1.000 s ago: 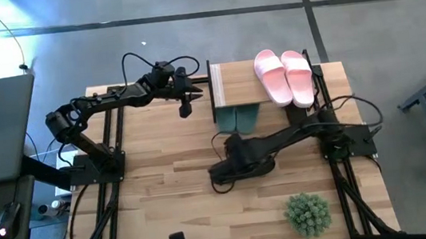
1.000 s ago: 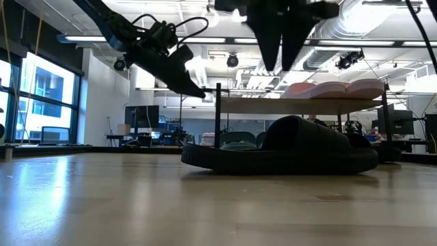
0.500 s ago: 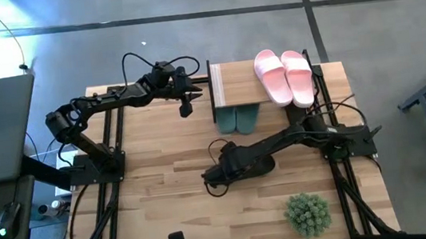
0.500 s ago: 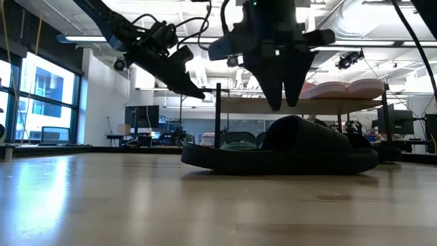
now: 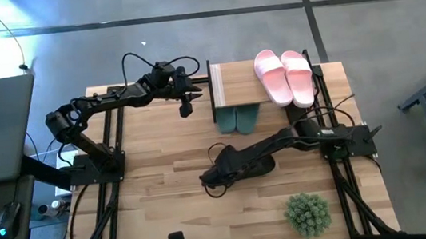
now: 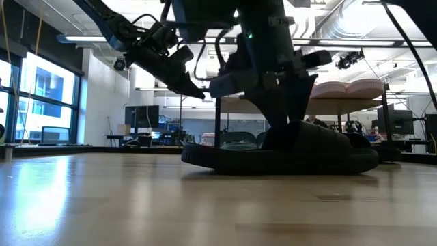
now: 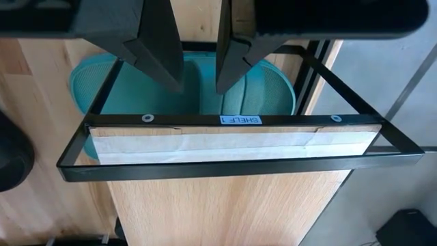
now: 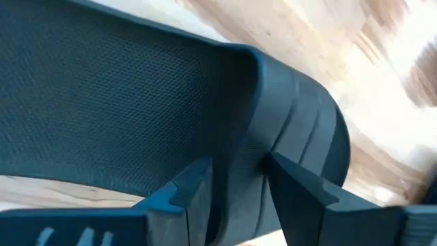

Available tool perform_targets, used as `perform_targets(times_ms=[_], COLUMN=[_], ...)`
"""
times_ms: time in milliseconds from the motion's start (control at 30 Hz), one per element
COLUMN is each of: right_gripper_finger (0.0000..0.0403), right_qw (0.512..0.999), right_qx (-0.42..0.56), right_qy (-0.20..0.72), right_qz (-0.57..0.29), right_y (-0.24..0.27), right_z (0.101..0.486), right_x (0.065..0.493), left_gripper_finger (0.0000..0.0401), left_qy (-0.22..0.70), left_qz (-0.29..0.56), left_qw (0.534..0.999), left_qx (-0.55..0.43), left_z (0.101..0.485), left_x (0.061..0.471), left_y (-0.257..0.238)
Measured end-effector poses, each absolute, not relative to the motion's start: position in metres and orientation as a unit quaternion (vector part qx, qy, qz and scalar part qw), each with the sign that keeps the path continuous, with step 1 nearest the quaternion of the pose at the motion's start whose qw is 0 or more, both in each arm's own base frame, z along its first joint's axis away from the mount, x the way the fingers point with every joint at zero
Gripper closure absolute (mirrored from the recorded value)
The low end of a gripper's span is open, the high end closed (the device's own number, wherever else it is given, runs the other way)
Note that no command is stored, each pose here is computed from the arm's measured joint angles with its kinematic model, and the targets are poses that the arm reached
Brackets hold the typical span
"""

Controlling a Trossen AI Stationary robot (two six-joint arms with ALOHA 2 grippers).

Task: Pick and place slides into the shelf
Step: Put the black slipper under the shelf

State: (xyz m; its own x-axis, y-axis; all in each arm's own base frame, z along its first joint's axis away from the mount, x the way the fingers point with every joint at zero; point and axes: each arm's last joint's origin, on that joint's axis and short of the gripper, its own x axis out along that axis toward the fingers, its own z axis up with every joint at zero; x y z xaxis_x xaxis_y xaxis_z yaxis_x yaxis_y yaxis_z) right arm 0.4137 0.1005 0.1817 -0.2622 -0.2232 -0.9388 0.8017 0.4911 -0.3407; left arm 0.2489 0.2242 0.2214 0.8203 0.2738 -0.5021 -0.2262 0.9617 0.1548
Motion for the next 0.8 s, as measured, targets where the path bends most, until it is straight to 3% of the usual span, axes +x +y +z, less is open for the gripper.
perform_targets(times_ms=[200, 467, 800], right_gripper_finger=[0.028, 0.0392, 0.0401], right_qw=[0.567, 0.584, 0.625], right_qx=[0.214, 0.179, 0.093], right_qy=[0.656, 0.67, 0.675], right_qz=[-0.45, -0.422, -0.381], right_y=[0.102, 0.104, 0.117], right_z=[0.179, 0.18, 0.188], right_x=[0.414, 0.414, 0.407], left_gripper_finger=[0.0329, 0.0329, 0.0329], left_qy=[0.27, 0.27, 0.27], left_qz=[0.132, 0.132, 0.132], left_qw=[0.953, 0.953, 0.953], left_qx=[0.044, 0.044, 0.044], left_z=[0.221, 0.221, 0.221], left_x=[0.249, 0.249, 0.249], left_y=[0.224, 0.224, 0.224])
